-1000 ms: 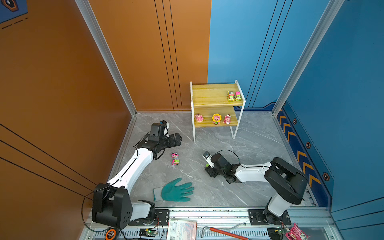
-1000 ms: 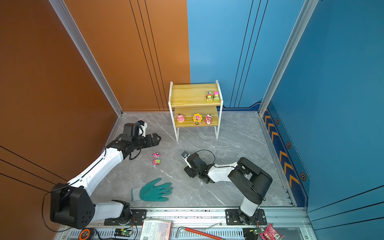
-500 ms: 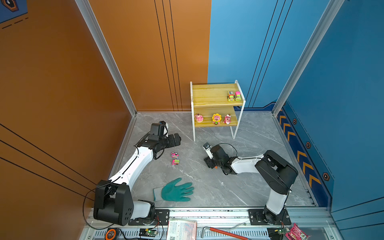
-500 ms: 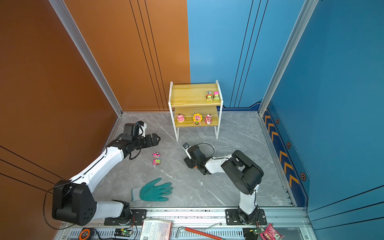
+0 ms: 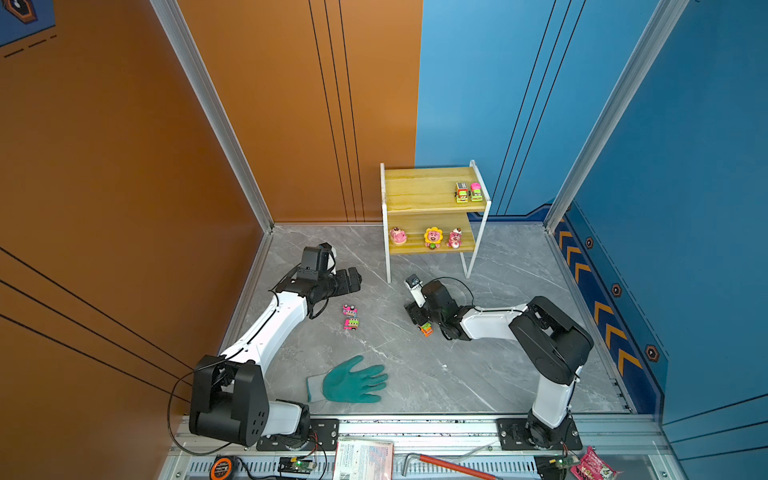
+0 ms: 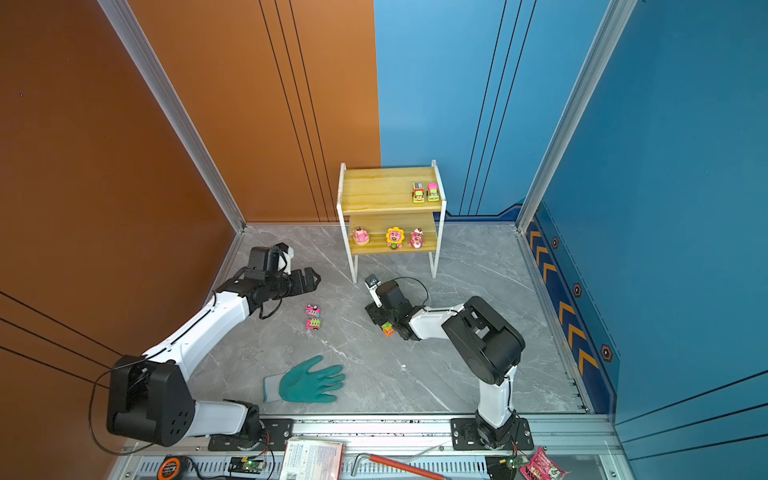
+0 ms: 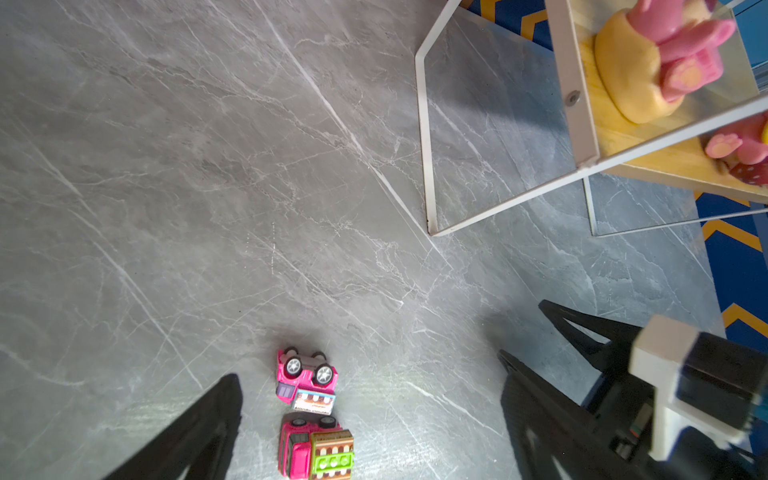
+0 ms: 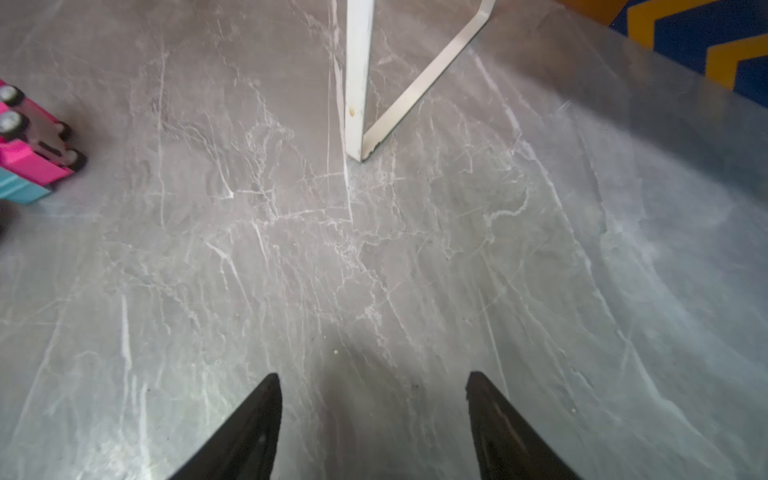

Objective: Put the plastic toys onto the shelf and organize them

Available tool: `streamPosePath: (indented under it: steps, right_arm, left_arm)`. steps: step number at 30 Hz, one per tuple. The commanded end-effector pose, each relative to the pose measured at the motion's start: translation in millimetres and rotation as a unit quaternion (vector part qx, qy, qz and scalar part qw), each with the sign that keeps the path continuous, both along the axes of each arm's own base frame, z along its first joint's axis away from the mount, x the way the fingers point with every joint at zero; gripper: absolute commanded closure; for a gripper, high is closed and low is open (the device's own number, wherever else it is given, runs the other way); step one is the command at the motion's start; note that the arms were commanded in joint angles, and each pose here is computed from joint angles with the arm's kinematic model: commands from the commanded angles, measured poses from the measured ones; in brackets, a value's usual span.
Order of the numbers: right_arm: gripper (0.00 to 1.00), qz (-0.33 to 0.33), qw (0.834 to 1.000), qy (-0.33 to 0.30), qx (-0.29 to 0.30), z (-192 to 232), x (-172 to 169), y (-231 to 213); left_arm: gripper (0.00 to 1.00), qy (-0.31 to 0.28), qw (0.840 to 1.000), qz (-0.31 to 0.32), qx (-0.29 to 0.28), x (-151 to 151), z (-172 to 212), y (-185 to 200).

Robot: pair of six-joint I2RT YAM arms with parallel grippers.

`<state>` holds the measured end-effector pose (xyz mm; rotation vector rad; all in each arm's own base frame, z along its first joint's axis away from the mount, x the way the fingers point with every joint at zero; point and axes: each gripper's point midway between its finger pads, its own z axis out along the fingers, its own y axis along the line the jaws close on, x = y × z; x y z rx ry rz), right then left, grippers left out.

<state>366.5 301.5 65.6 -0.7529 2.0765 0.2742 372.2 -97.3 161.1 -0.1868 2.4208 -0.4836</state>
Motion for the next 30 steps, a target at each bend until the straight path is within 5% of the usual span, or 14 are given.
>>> streamPosePath:
  steps: [1,10,30]
  right_arm:
    - [0.29,0.005,0.997,-0.036,0.066,48.8,-9.6,0.0]
    - [0.28,-0.023,0.991,-0.063,0.113,72.9,-46.8,-35.0]
    - [0.30,0.009,0.981,-0.085,0.177,14.9,-68.9,-33.9]
  left_arm:
    - [0.02,-0.010,1.000,-0.003,-0.001,5.4,8.8,0.1]
    - [0.02,-0.044,0.998,-0.055,0.001,-8.0,31.2,-29.6]
    - [0.01,-0.075,0.988,-0.137,-0.023,-34.7,56.2,-77.0]
